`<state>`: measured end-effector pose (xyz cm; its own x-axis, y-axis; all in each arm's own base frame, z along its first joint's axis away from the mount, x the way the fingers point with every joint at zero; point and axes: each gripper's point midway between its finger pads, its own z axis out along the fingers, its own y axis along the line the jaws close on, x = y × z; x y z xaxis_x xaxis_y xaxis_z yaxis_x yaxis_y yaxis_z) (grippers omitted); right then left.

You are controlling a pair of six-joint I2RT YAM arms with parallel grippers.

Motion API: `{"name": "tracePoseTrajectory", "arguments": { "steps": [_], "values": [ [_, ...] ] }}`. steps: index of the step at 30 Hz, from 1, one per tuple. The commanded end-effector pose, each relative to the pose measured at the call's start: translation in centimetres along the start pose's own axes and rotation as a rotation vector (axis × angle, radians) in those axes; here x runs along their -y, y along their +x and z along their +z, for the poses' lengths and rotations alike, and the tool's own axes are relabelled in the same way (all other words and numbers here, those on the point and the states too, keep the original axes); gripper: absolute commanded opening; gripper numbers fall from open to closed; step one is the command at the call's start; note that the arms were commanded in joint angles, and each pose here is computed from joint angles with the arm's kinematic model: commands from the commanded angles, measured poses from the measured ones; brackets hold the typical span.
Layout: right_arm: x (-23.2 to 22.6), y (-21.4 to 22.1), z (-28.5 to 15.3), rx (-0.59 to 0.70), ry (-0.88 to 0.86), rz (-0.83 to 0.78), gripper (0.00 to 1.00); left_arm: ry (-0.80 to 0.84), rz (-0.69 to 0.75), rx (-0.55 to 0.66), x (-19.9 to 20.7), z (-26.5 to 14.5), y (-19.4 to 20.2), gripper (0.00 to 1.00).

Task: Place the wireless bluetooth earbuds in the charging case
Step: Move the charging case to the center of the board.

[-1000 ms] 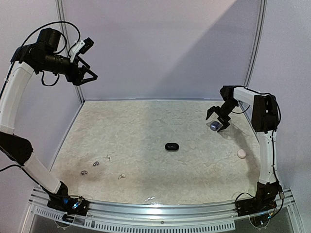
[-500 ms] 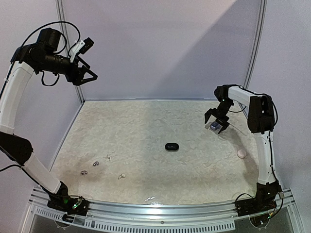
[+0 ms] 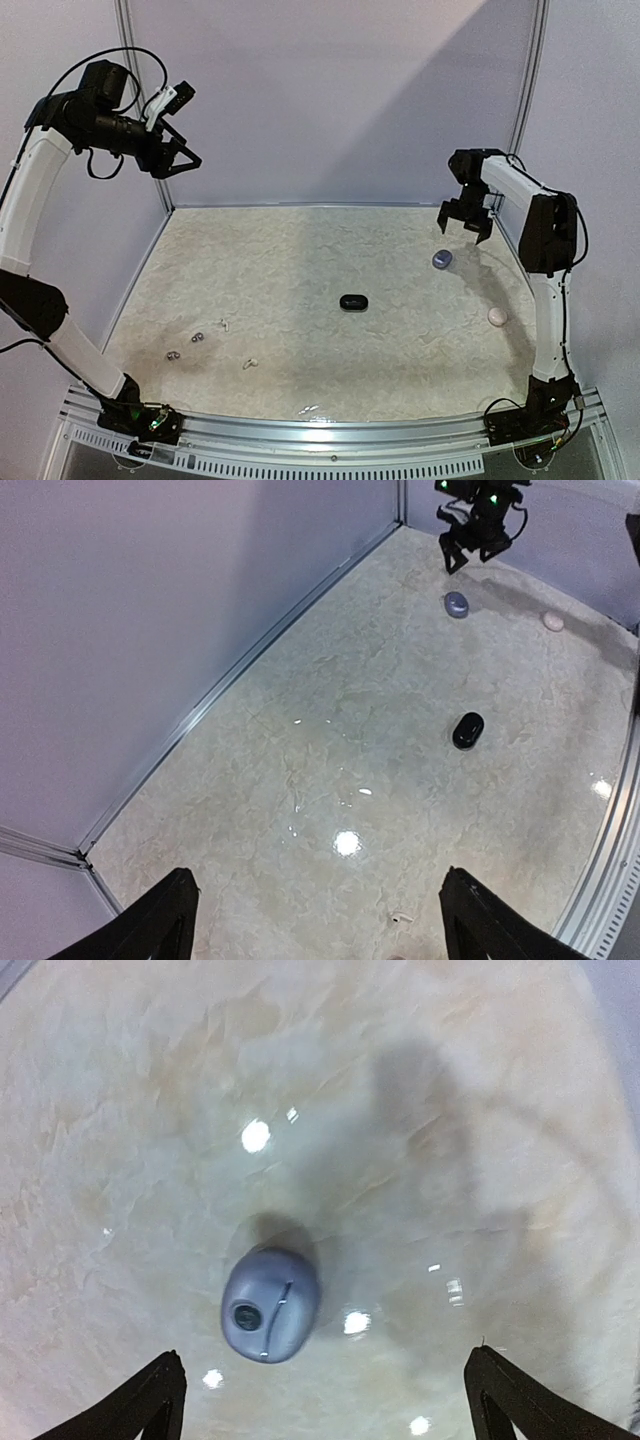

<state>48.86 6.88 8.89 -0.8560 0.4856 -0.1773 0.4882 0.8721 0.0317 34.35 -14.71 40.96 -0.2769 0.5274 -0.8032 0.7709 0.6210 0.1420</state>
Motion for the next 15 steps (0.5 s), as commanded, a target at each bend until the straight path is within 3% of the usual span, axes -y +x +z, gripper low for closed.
{"name": "tracePoseTrajectory", "arguments": {
  "steps": [1, 3, 5, 8, 11, 15],
  "values": [
    [6.2, -5.5, -9.8, 0.381, 0.373, -0.238, 0.99, -0.016, -0.024, -0.038, -0.6, 0.5, 1.1, 0.86],
    [8.9, -7.4, -13.2, 0.512, 0.603, -0.292, 0.99, -0.032, -0.012, -0.033, -0.9, 0.6, 1.1, 0.86],
    [11.2, -8.8, -17.2, 0.657, 0.791, -0.233, 0.99, -0.04, -0.01, -0.022, -1.1, 0.8, 1.0, 0.86],
    [11.4, -10.9, -20.4, 0.847, 0.895, -0.131, 0.99, -0.035, -0.012, 0.031, -1.0, 1.0, 0.4, 0.86],
    [10.4, -12.3, -21.0, 0.915, 0.921, -0.142, 0.99, -0.069, -0.034, 0.101, -1.6, 2.1, 0.5, 0.87],
    [8.7, -13.9, -20.2, 0.873, 0.963, -0.306, 0.99, -0.149, -0.056, 0.17, -2.4, 3.5, 1.9, 0.88]
  ]
}}
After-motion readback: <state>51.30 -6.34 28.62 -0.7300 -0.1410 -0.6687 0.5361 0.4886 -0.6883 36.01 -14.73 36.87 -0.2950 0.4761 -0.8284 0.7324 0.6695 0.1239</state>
